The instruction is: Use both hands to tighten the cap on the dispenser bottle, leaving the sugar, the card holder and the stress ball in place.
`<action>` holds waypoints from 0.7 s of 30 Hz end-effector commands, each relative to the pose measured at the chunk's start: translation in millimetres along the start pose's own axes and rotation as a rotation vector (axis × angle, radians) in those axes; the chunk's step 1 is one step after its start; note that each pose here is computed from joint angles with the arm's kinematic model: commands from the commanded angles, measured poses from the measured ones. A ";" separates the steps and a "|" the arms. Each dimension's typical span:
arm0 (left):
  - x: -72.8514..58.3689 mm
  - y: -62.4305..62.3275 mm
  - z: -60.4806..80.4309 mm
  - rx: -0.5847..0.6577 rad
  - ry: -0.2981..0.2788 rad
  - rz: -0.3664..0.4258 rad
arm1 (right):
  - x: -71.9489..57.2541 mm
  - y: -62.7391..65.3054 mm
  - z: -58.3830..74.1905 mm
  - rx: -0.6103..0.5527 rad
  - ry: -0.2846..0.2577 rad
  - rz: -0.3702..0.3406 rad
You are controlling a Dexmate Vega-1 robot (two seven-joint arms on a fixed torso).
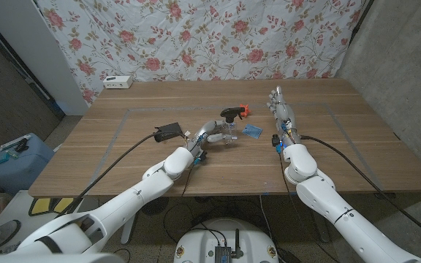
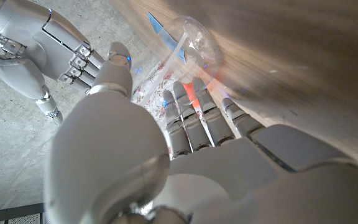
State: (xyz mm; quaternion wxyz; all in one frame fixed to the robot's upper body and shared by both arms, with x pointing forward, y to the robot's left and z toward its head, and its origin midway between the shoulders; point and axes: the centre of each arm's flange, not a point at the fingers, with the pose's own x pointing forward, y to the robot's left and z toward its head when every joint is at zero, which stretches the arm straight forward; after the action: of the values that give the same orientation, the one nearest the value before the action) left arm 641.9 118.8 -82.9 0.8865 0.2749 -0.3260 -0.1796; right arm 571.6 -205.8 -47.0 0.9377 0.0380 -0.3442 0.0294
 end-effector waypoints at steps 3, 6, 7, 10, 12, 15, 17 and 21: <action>-7.5 2.0 -0.8 0.002 -0.004 0.002 | -5.3 2.4 -0.3 -0.001 -0.008 -0.005; -8.1 2.7 -1.1 0.000 -0.004 -0.001 | -6.7 3.0 -0.5 -0.001 -0.007 -0.008; -8.3 3.0 -1.3 0.000 -0.004 -0.002 | -7.3 3.5 -0.5 -0.002 -0.007 -0.008; -9.0 4.2 -1.8 -0.003 -0.006 -0.002 | -8.0 4.4 -0.3 -0.003 -0.007 -0.009; -9.2 4.8 -2.0 -0.004 -0.008 0.002 | -8.1 5.2 0.1 -0.005 -0.006 -0.009; -9.2 6.2 -2.2 -0.006 -0.011 0.000 | -8.2 6.4 0.2 -0.006 -0.006 -0.008; -9.2 6.9 -2.4 -0.010 -0.013 0.000 | -8.2 7.2 0.1 -0.008 -0.005 -0.008; -9.1 7.8 -2.7 -0.015 -0.014 -0.003 | -8.4 8.1 0.0 -0.009 -0.003 -0.008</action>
State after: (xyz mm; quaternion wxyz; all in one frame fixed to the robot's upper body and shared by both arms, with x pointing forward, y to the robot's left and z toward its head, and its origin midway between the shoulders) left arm 637.7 126.9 -85.5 0.8858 0.2728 -0.3286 -0.1817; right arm 565.6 -201.5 -50.6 0.9362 0.0377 -0.3485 0.0250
